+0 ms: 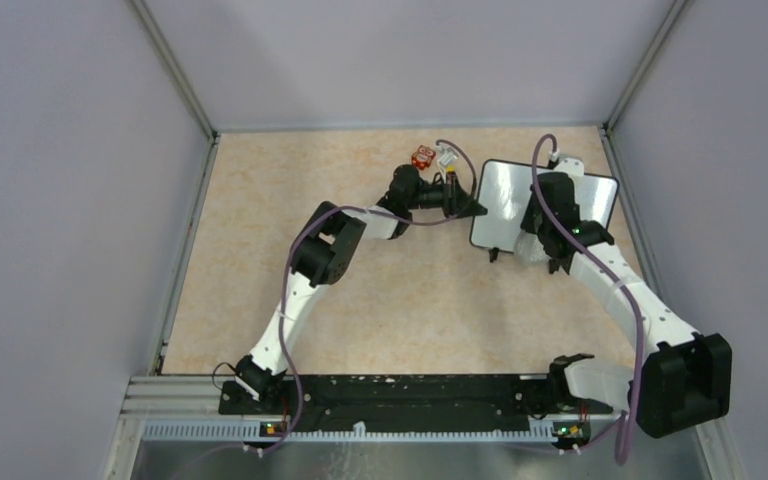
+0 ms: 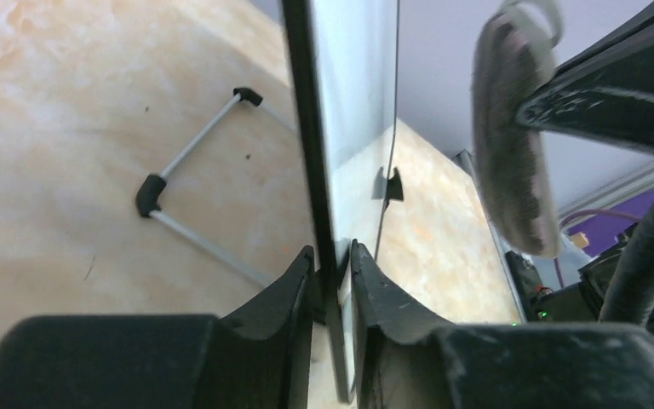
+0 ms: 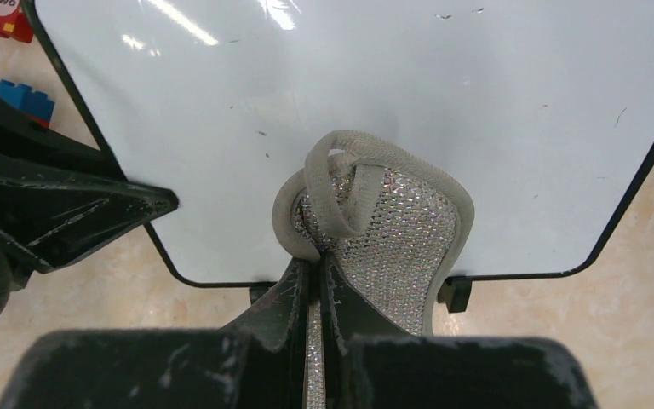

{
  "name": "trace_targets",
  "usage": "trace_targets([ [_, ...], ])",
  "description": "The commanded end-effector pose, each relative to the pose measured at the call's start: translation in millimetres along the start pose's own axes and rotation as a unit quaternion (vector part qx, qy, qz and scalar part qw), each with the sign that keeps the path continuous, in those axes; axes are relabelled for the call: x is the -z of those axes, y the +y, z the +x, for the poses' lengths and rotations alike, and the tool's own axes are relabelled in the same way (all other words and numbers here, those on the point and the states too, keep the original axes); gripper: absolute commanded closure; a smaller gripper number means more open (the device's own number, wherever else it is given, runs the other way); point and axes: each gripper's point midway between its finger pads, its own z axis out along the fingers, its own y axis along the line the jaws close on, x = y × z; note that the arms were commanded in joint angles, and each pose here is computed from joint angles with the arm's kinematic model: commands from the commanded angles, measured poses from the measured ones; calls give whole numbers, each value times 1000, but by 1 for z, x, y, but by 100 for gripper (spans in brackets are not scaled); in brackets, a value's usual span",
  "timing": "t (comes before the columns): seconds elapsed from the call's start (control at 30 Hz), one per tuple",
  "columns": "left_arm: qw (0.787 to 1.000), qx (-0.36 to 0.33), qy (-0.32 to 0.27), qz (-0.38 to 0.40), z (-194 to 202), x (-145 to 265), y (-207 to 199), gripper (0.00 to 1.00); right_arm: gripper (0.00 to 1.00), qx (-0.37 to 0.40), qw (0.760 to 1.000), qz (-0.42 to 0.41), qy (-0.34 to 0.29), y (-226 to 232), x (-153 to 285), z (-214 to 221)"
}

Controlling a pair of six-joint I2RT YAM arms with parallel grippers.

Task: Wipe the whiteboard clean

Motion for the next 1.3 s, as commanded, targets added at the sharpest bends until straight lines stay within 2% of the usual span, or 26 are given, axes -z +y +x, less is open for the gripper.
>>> trace_targets([
  [0.0,999,-33,-11,-21,-15,12,-3,66,100,9,999,-30,11,6,9,8],
  [0.17,998,-45,-32,-18,-30,25,-14,42,100,18,999,-34,26,8,8,19],
  [0.27,997,-54,-43,-18,-34,33,-19,33,100,29,998,-40,30,14,8,23],
  [0.37,996,-65,-57,-19,-40,41,-23,27,100,45,997,-49,37,23,9,30],
  [0.6,992,-77,-95,-38,-55,68,-29,21,100,96,988,-97,75,57,12,66],
  [0.67,989,-79,-109,-54,-61,81,-28,11,100,124,980,-125,92,73,16,84],
  [0.83,981,-62,-154,-104,-79,132,-34,12,100,184,953,-195,140,106,34,139],
  [1.03,962,-57,-177,-198,-87,187,-57,10,100,192,937,-245,162,118,52,178],
  [1.27,944,-16,-164,-286,-38,231,-91,7,100,196,918,-292,182,128,66,201],
])
